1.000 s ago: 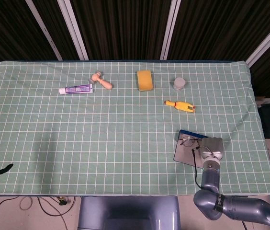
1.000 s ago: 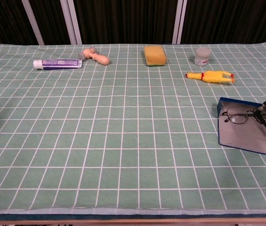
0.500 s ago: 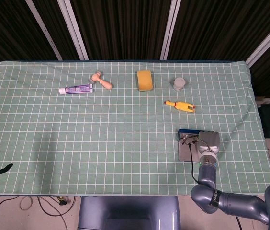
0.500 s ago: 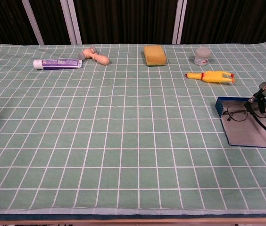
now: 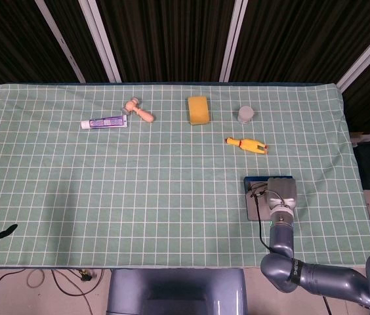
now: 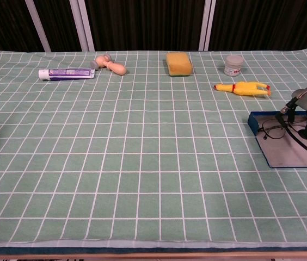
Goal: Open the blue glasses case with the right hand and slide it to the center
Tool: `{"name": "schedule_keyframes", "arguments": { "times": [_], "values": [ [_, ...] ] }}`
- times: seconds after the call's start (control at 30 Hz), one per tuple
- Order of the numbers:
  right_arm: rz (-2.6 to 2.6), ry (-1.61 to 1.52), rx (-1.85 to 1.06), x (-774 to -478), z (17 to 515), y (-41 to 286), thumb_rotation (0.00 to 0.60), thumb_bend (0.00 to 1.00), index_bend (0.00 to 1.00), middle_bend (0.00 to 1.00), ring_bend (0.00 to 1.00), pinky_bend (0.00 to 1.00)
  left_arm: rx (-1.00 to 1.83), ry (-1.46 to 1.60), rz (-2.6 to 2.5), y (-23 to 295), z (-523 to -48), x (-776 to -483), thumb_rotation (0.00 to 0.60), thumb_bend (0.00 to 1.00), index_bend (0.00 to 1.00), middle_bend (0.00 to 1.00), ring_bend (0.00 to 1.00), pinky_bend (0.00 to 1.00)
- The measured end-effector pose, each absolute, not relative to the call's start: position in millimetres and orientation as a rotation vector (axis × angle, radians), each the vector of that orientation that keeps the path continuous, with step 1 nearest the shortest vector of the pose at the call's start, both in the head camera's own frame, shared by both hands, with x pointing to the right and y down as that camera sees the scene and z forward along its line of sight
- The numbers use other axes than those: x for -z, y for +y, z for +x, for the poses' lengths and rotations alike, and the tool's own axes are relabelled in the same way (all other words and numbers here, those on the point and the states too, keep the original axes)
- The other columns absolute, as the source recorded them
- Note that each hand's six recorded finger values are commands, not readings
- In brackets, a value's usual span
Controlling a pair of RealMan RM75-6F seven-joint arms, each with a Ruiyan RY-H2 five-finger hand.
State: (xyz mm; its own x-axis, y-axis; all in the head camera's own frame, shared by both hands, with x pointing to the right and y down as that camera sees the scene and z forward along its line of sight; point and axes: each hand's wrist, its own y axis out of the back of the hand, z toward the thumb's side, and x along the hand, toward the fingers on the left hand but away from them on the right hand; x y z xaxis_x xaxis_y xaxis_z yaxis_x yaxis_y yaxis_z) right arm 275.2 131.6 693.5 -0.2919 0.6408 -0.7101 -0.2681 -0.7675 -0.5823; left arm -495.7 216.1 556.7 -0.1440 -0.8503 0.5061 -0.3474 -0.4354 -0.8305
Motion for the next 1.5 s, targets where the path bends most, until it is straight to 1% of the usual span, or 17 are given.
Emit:
{"name": "schedule_keyframes", "arguments": {
  "times": [0.17,0.23,0.33,0.47,0.6,0.87,0.97,1.27,1.5],
  "values": [
    [-1.391,-0.554,-2.023,-672.0,273.6,115.4,0.600,0.39,0.23,0.93,1.00,1.00,1.603,1.309,-1.704,216.4,-493.5,-557.3,0.600,0.00,0.00,0.00,0.00,0.00],
    [-1.391,-0.584,-2.010,-668.6,274.4,108.8,0.600,0.40,0.25,0.93,1.00,1.00,1.598,1.291,-1.693,216.4,-492.5,-557.2,0.600,0.00,0.00,0.00,0.00,0.00],
    [-1.389,-0.602,-1.997,-668.7,275.9,101.4,0.600,0.40,0.31,0.93,1.00,1.00,1.596,1.283,-1.684,217.5,-491.8,-558.3,0.600,0.00,0.00,0.00,0.00,0.00],
    [-1.390,-0.622,-1.985,-673.5,279.1,92.4,0.600,0.41,0.35,0.94,1.00,1.00,1.601,1.268,-1.673,217.9,-491.7,-559.4,0.600,0.00,0.00,0.00,0.00,0.00],
    [-1.401,-0.631,-2.005,-683.0,284.8,87.8,0.600,0.42,0.37,0.94,1.00,1.00,1.605,1.258,-1.662,218.1,-491.1,-560.9,0.600,0.00,0.00,0.00,0.00,0.00],
    [-1.437,-0.650,-2.059,-699.5,291.3,84.9,0.600,0.43,0.39,0.94,1.00,1.00,1.611,1.255,-1.651,217.7,-491.5,-562.4,0.600,0.00,0.00,0.00,0.00,0.00],
    [-1.454,-0.653,-2.076,-703.8,291.0,85.2,0.600,0.45,0.40,0.94,1.00,1.00,1.610,1.250,-1.644,217.1,-491.6,-562.6,0.600,0.00,0.00,0.00,0.00,0.00],
    [-1.472,-0.661,-2.091,-712.7,289.1,83.9,0.600,0.49,0.43,0.94,1.00,1.00,1.613,1.251,-1.636,216.1,-492.6,-563.1,0.600,0.00,0.00,0.00,0.00,0.00],
    [-1.464,-0.653,-2.101,-716.1,289.5,84.0,0.600,0.49,0.43,0.94,1.00,1.00,1.616,1.255,-1.637,215.4,-493.2,-563.5,0.600,0.00,0.00,0.00,0.00,0.00]
  ]
}}
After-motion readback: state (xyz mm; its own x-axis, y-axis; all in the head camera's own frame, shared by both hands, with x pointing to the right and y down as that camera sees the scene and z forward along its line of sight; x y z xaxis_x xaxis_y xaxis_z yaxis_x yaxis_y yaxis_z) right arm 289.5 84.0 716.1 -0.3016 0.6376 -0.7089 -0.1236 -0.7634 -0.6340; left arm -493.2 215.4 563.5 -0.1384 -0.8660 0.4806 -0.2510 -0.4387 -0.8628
